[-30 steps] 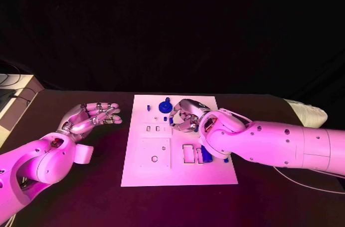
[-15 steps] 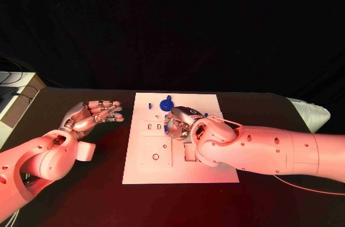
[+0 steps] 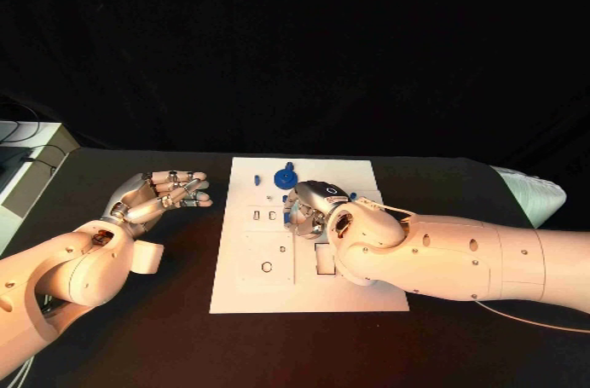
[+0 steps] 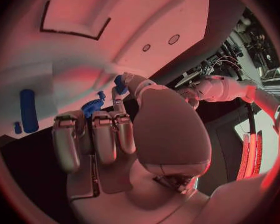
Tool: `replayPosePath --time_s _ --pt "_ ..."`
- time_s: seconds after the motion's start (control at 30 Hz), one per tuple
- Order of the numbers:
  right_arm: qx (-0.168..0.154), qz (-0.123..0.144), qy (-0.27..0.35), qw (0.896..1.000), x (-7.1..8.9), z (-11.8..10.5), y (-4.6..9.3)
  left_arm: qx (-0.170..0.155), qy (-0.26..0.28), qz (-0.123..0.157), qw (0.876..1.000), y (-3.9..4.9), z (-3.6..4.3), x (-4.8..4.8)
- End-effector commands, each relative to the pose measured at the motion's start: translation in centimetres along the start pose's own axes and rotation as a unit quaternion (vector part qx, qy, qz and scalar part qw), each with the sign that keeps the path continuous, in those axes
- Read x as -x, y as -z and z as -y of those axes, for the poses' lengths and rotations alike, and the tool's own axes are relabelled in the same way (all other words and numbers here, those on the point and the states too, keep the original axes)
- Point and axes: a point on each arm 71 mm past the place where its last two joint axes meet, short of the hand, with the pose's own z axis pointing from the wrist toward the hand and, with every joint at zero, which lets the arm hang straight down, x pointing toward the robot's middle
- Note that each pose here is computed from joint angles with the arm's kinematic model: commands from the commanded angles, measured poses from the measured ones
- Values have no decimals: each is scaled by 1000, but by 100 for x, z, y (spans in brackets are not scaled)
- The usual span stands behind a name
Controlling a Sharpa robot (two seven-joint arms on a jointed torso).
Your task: Assemble the parts on the task board
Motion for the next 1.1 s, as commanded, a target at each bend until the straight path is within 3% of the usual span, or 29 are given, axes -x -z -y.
replayPosePath --time_s 0.03,0.53,1.1 --pt "5 14 10 1000 14 -8 6 -3 3 -9 1000 -2 6 -20" --pt "0 31 20 999 14 14 -56 -2 3 -10 1000 -2 3 -20" --pt "-12 29 28 999 -13 93 -102 0 3 -10 1000 -4 -7 -13"
